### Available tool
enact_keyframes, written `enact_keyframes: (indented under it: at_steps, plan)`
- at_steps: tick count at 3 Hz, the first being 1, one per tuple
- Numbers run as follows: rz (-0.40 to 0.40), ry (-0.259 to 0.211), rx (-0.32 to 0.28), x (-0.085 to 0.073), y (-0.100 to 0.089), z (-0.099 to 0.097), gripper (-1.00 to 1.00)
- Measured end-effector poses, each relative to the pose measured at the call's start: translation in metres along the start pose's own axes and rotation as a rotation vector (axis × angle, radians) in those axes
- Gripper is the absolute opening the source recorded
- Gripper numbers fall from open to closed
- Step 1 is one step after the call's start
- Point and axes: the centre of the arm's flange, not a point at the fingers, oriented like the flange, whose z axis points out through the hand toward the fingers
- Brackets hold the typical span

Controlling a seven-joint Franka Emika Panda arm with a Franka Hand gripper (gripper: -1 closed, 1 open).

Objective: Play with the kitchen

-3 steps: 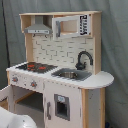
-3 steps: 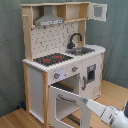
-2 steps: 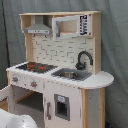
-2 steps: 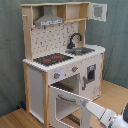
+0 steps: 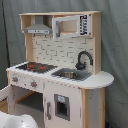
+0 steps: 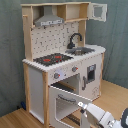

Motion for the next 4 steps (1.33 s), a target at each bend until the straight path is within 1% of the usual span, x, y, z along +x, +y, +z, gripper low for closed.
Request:
enact_keyframes:
  at_steps: [1,4]
  plan:
    - [0.107,-0.026,0.019,-0.001,-0.014,-0.002,1.0]
    - [0.399,-0.106,0.098,-0.014,-0.055,-0.004,1.0]
